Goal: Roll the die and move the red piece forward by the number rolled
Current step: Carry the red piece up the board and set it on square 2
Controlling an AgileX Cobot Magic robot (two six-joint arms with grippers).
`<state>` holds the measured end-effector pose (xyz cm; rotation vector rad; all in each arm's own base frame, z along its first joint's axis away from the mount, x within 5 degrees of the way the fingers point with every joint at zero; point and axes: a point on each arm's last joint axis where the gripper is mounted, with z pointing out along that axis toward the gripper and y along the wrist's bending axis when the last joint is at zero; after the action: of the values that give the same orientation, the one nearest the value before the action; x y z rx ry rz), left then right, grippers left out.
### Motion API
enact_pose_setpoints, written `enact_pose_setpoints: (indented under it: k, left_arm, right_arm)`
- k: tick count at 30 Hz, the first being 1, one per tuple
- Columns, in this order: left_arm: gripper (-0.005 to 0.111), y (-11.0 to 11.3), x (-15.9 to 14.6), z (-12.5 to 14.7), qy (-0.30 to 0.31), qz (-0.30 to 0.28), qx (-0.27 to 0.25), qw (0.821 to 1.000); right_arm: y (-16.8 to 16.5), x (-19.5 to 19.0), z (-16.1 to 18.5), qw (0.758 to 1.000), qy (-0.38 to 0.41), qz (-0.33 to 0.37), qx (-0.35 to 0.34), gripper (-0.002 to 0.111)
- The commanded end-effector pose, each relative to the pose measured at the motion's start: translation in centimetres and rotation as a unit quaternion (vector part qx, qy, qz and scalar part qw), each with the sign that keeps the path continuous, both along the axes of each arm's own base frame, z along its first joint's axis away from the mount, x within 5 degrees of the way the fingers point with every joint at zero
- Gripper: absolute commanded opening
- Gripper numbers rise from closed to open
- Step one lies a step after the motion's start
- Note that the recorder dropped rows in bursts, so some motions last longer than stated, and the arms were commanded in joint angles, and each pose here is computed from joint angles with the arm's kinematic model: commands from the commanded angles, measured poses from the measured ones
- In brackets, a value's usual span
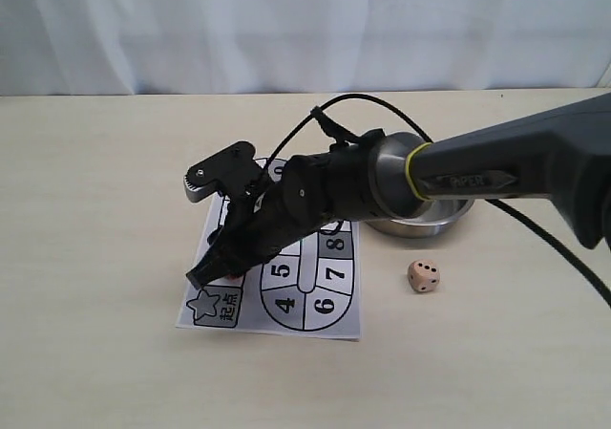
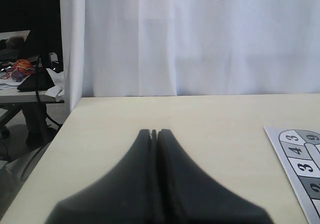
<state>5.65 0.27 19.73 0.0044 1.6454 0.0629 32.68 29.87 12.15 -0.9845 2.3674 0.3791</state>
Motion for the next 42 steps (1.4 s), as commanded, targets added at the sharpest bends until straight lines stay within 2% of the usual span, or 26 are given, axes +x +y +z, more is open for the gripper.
enact_pose_setpoints:
  k: [1,6,8,14,18,29,33,42]
  left_arm:
    - [0.0,0.0,0.0,0.3,-0.009,-0.001,-0.001,1.0]
    - [0.0,0.0,0.0,0.3,-0.009,-0.001,-0.001,1.0]
    - [0.0,0.0,0.0,0.3,-0.009,-0.001,-0.001,1.0]
    - [0.0,0.0,0.0,0.3,-0.009,-0.001,-0.001,1.0]
    - [0.0,0.0,0.0,0.3,-0.009,-0.001,-0.001,1.0]
    - [0.0,0.0,0.0,0.3,-0.009,-0.001,-0.001,1.0]
    - [0.0,0.0,0.0,0.3,-0.009,-0.001,-0.001,1.0]
    - [0.0,0.0,0.0,0.3,-0.009,-0.001,-0.001,1.0]
  right_arm:
    - [-0.1,-0.2,-0.6,1.0,0.009,0.008,-0.013,0.004]
    - [0.2,0.7,2.7,0.997,-0.07,-0.009,0.038,0.004]
    - [0.5,1.3,3.0,0.995,-0.087,-0.014,0.049,0.004]
    - [1.2,2.2,-0.2,0.998,-0.062,-0.009,0.026,0.004]
    - [0.5,2.6,-1.1,0.999,-0.043,-0.008,0.011,0.004]
    - [-1.4,5.6,3.4,0.991,-0.103,-0.058,0.059,0.004]
    - [-1.0,6.5,2.6,0.991,-0.099,-0.065,0.063,0.004]
    - [-0.6,6.7,-2.5,0.997,-0.038,-0.056,0.022,0.006]
